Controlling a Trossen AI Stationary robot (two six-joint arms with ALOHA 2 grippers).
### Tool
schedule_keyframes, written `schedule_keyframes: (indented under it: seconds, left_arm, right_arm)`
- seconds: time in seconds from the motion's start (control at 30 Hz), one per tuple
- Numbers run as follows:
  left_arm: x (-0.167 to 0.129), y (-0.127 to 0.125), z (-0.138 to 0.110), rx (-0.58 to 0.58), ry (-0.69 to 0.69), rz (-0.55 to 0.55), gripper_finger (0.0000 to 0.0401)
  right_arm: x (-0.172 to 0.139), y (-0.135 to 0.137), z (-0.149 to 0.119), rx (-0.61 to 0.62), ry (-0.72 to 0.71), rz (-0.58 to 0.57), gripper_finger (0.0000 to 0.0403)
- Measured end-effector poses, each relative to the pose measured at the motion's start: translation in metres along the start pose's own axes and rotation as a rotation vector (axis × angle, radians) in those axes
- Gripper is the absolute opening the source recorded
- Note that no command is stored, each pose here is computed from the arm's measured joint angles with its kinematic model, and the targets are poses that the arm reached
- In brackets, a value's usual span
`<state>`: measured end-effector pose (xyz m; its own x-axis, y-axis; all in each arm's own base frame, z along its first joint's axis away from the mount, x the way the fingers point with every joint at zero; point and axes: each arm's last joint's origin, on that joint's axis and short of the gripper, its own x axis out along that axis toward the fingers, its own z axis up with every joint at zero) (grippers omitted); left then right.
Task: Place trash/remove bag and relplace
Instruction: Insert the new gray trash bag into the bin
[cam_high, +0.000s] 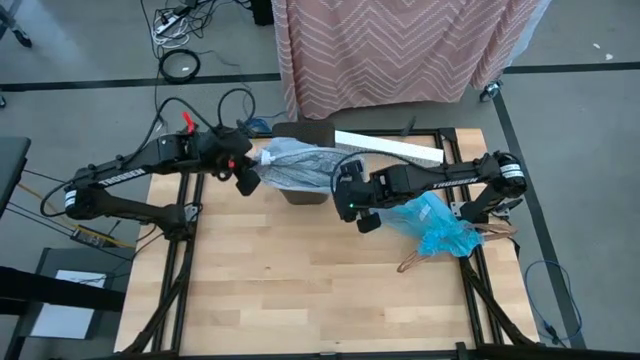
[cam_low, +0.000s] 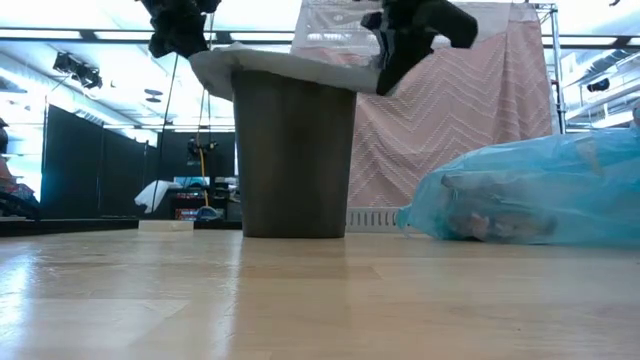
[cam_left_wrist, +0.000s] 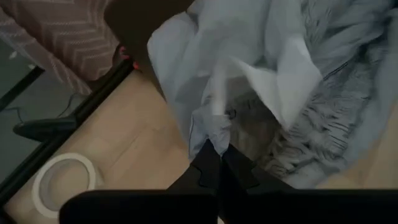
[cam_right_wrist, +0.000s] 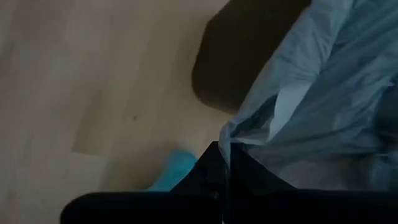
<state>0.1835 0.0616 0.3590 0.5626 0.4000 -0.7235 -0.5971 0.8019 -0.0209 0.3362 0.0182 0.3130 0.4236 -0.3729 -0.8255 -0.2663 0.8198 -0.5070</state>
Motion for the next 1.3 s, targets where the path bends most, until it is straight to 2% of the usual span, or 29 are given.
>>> schedule_keyframes:
  seconds: [0.13,0.33,0.5,0.73,0.87,1.1,1.3]
  left_arm:
    - [0.001,-0.002,-0.001,0.019,-0.002,0.004,0.0003]
    - [0.023,-0.005,-0.021,0.040,0.071,0.027,0.0003]
    - [0.050,-0.006,-0.035,0.023,0.041,0.038,0.0003]
    - [0.073,-0.010,-0.044,-0.020,-0.049,-0.005,0.0003]
    - [0.080,-0.010,-0.051,-0.021,-0.049,-0.005,0.0003]
    - [0.092,-0.008,-0.067,-0.004,-0.008,0.008,0.0003]
    - [0.093,-0.010,-0.064,-0.035,-0.020,-0.009,0.0003]
  right_arm:
    - [0.011,0.003,-0.005,0.020,0.022,0.005,0.0000]
    - [0.019,0.000,-0.009,0.109,0.034,-0.009,0.0000]
    - [0.021,-0.007,-0.008,0.230,0.021,-0.064,0.0000]
    - [0.021,-0.006,-0.007,0.294,0.004,-0.040,0.0000]
    - [0.021,-0.006,-0.008,0.299,0.006,-0.041,0.0000]
    - [0.024,-0.010,-0.014,0.386,0.052,-0.039,0.0000]
    - [0.026,-0.015,-0.018,0.482,0.065,-0.045,0.0001]
